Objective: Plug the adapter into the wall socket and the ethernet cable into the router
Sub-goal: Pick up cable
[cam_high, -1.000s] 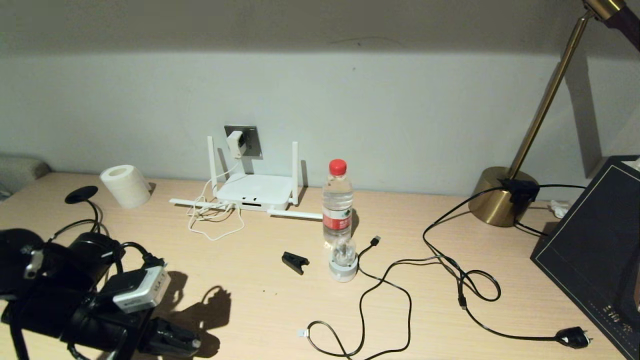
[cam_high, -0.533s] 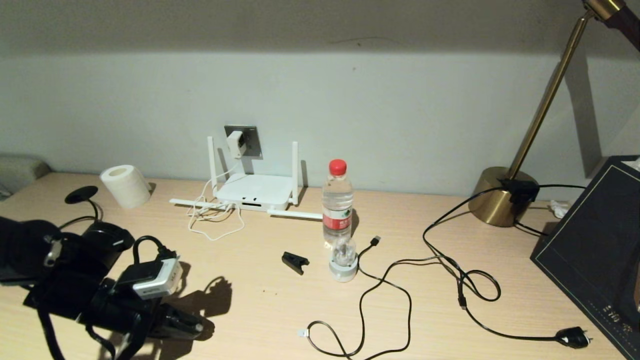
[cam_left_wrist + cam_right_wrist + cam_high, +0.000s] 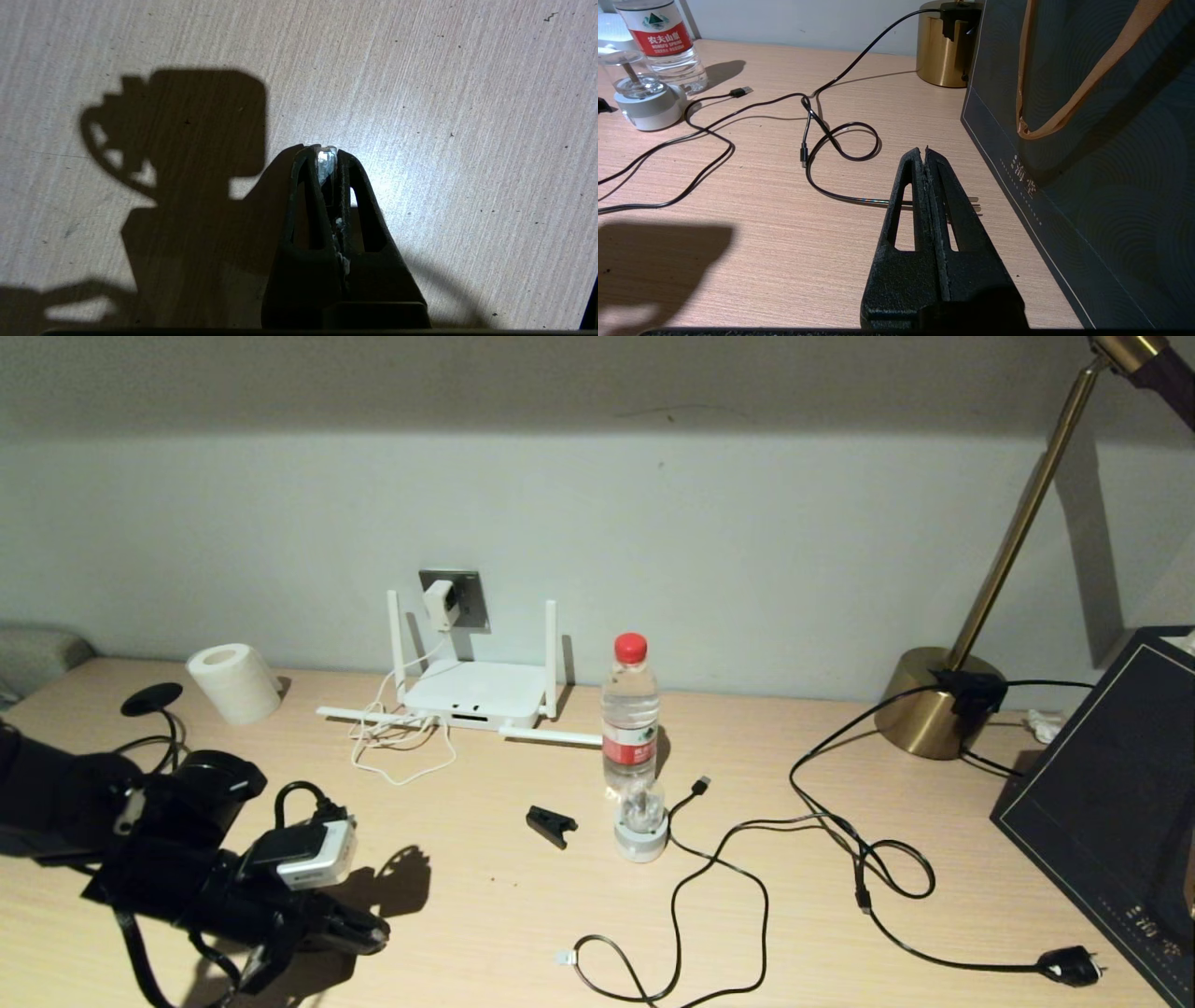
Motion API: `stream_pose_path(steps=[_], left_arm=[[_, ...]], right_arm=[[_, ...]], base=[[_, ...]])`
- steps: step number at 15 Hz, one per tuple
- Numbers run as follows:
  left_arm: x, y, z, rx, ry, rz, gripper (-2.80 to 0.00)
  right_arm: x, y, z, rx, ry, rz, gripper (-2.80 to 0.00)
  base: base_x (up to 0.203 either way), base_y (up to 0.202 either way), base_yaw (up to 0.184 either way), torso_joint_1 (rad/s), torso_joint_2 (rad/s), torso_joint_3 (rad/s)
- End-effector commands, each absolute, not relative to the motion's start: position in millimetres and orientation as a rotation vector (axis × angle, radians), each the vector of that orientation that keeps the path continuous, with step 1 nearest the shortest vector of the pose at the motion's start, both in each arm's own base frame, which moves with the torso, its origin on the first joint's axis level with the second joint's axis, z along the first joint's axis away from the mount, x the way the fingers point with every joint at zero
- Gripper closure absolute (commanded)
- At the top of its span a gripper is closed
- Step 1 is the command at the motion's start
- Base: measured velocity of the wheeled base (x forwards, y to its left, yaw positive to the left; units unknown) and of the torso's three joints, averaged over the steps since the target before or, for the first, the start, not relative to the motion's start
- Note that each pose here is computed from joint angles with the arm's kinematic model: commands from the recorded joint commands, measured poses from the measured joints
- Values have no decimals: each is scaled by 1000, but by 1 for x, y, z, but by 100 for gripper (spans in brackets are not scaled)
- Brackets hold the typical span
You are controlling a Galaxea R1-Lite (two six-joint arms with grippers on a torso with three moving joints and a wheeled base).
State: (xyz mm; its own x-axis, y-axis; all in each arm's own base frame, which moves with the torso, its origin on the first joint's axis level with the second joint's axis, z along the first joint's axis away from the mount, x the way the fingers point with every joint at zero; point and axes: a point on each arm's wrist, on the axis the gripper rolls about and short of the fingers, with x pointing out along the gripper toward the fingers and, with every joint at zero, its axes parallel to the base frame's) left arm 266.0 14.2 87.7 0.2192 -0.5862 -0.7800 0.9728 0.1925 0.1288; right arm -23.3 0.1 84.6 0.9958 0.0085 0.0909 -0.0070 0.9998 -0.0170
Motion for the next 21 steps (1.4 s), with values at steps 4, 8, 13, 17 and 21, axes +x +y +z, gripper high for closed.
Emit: stream_pose_path(steps=[4, 8, 13, 17, 21], left_arm=[[265, 14, 86, 709, 672, -1229, 0], [258, 11, 83, 709, 691, -1240, -280], [258, 11, 87, 722, 672, -1233, -280], [262, 16, 103, 745, 648, -1194, -280], [261, 24, 101, 751, 660, -1183, -280]], right_arm=[[-20, 0, 75, -17, -55, 9, 0], [-20, 0, 75, -17, -55, 9, 0], [-20, 0, 75, -17, -55, 9, 0], [-20, 0, 75, -17, -55, 9, 0], [-20, 0, 75, -17, -55, 9, 0]], base=[[0, 0, 0, 0, 0, 0], [0, 0, 0, 0, 0, 0], [0, 0, 0, 0, 0, 0], [0, 0, 0, 0, 0, 0], [0, 0, 0, 0, 0, 0]])
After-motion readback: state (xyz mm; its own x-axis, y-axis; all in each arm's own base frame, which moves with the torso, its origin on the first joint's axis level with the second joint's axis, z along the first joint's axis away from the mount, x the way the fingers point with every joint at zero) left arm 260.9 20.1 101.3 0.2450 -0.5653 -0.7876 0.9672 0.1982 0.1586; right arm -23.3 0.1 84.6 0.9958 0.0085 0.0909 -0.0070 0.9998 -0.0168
